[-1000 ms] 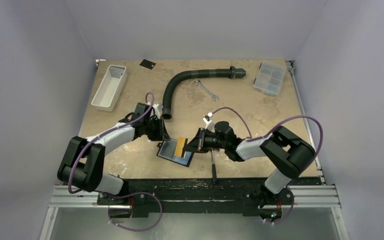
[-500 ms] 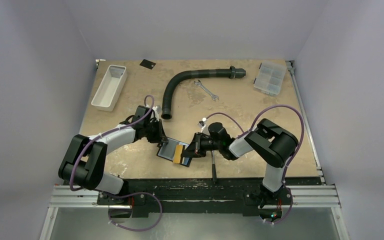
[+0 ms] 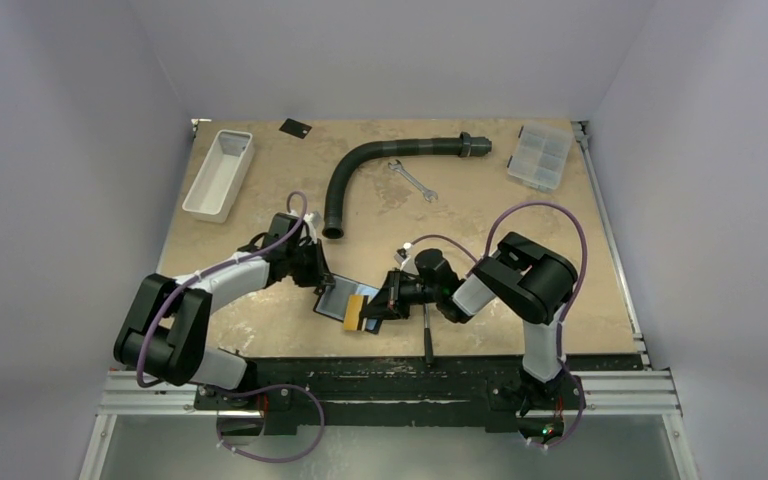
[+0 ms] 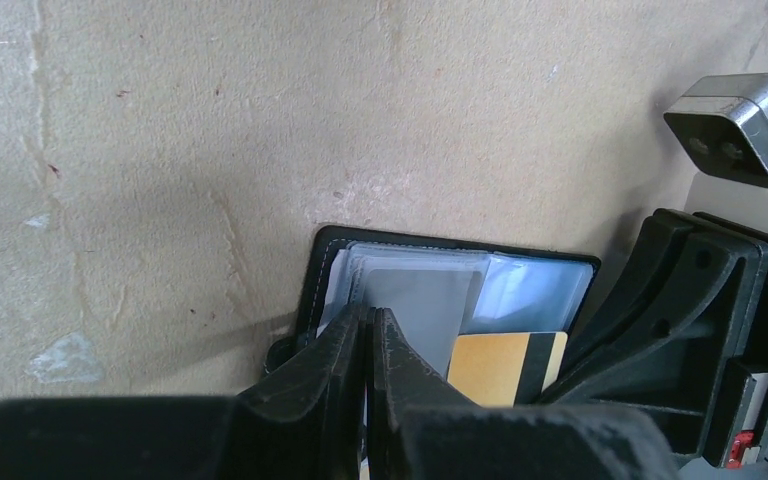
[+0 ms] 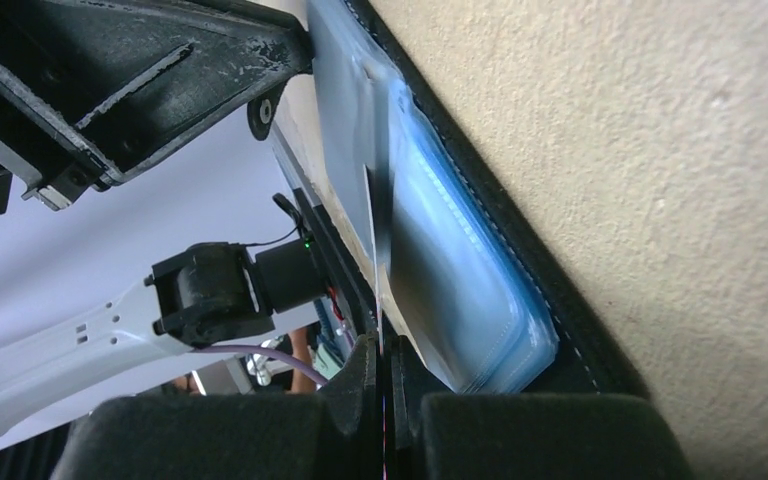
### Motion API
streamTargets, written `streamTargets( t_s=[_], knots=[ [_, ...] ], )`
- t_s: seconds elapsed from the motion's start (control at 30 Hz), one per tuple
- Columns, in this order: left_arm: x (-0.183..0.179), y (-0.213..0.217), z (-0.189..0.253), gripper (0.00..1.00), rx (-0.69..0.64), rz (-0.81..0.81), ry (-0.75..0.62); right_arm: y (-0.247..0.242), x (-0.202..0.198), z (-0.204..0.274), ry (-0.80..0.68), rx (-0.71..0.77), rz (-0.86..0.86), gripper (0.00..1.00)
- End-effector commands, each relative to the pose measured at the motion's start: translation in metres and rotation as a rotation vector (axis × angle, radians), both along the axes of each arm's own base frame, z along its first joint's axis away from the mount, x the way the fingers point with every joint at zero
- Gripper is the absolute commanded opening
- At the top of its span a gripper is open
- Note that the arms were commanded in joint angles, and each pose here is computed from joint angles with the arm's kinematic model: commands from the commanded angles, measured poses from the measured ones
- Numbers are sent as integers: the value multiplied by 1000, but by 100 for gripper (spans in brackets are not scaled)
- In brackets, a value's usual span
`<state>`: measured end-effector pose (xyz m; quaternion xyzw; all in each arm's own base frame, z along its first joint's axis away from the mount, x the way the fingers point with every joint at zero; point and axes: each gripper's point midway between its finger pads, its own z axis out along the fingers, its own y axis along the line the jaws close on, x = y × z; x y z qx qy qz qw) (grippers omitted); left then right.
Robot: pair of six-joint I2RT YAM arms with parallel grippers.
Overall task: Put the credit cards into the card holder
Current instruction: Insert the credit card into the card holder.
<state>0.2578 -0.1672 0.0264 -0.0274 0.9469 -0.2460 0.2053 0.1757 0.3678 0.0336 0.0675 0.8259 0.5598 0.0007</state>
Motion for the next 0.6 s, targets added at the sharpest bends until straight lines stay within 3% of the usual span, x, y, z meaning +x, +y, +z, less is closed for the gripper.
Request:
streamTargets(
  t_s=[0.0,0.57],
  knots=[
    [-5,10,-4,6,42,21,-1,9,8,14,-17,49,-9,0],
    [-8,8,-6,6,46,11,-2,7,41,2,-106,-15,-28,0]
  ],
)
